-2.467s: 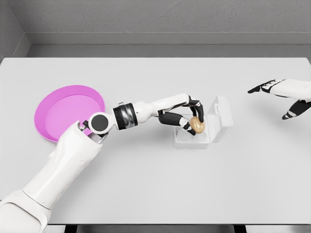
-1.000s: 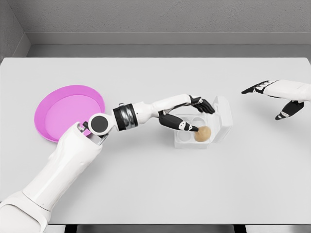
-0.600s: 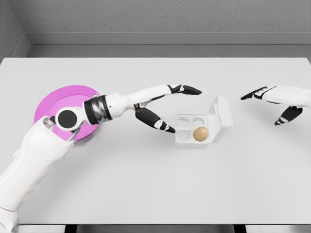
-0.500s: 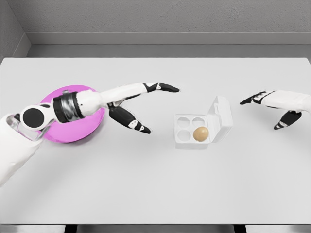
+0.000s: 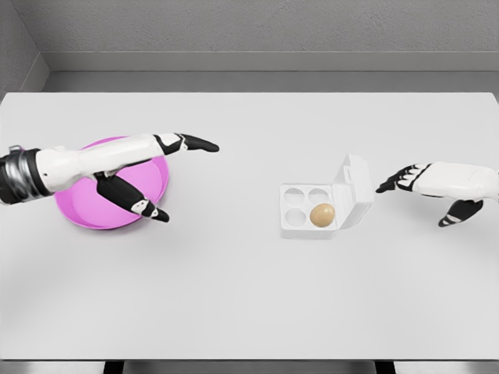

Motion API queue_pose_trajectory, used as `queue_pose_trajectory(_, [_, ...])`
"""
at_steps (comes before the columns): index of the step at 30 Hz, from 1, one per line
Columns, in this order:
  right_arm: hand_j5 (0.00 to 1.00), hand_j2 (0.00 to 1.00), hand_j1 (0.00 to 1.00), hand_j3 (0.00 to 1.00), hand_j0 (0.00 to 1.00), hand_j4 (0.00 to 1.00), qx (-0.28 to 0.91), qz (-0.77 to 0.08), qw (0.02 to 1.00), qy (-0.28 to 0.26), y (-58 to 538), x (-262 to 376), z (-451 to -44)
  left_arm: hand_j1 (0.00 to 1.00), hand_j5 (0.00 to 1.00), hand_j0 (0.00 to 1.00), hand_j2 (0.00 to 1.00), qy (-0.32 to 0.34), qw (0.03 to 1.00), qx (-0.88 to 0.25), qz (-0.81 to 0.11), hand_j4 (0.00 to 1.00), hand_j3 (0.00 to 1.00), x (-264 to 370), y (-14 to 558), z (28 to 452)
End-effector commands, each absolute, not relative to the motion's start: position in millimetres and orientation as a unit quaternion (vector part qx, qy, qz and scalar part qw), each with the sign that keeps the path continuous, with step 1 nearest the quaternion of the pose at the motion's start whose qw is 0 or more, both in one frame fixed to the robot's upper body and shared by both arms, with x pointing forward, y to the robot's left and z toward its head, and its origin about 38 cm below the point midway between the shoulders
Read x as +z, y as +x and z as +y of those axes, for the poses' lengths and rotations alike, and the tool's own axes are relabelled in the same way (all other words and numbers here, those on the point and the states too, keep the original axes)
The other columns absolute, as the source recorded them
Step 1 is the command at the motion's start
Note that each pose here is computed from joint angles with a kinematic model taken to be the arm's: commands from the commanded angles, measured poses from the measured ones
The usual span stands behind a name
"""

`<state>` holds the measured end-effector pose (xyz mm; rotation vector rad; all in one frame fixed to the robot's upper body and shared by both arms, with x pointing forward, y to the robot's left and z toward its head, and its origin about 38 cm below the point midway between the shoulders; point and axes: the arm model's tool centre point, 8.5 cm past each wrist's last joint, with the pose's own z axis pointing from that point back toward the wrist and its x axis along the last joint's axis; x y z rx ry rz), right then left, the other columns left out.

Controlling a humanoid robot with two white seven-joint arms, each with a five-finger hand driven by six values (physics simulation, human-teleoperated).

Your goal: Pack egg into the box and close the box lid

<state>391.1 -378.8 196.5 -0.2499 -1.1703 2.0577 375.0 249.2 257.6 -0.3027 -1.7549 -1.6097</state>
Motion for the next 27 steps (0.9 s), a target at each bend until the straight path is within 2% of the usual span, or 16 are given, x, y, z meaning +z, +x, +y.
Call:
queue_pose_trajectory(1, [1.00, 1.00, 1.00, 1.00, 1.00, 1.00, 0.805, -0.466, 0.356, -0.092, 388.9, 201.2, -367.0, 1.00, 1.00, 1.00, 1.00, -0.117, 0.363, -0.624, -0.682, 1.00, 1.00, 258.9, 375.4, 250.9])
queue_pose_trajectory(6, [1.00, 1.00, 1.00, 1.00, 1.00, 1.00, 0.807, -0.468, 0.350, -0.086, 385.3, 199.9, -361.8, 1.00, 1.00, 1.00, 1.00, -0.117, 0.364, -0.622, -0.683, 1.00, 1.00, 259.1, 376.1, 251.5])
queue_pose_trajectory(16, [1.00, 1.00, 1.00, 1.00, 1.00, 1.00, 0.816, -0.494, 0.291, -0.075, 376.6, 220.1, -326.0, 1.00, 1.00, 1.00, 1.00, -0.117, 0.364, -0.623, -0.682, 1.00, 1.00, 259.2, 376.2, 251.2])
queue_pose_trajectory(21, [1.00, 1.00, 1.00, 1.00, 1.00, 1.00, 0.804, -0.534, 0.260, -0.019, 379.5, 195.1, -265.5, 1.00, 1.00, 1.00, 1.00, -0.117, 0.365, -0.623, -0.682, 1.00, 1.00, 258.4, 376.3, 251.6])
queue_pose_trajectory(23, [1.00, 1.00, 1.00, 1.00, 1.00, 1.00, 0.807, -0.533, 0.250, -0.040, 388.0, 213.5, -270.3, 1.00, 1.00, 1.00, 1.00, -0.116, 0.365, -0.623, -0.682, 1.00, 1.00, 258.7, 376.8, 251.9])
queue_pose_trajectory(25, [1.00, 1.00, 1.00, 1.00, 1.00, 1.00, 0.805, -0.526, 0.259, -0.094, 393.8, 245.4, -304.8, 1.00, 1.00, 1.00, 1.00, -0.115, 0.368, -0.622, -0.682, 1.00, 1.00, 258.6, 377.7, 253.6])
queue_pose_trajectory(27, [1.00, 1.00, 1.00, 1.00, 1.00, 1.00, 0.802, -0.521, 0.266, -0.122, 395.4, 261.9, -323.9, 1.00, 1.00, 1.00, 1.00, -0.114, 0.371, -0.621, -0.681, 1.00, 1.00, 257.1, 378.6, 255.0])
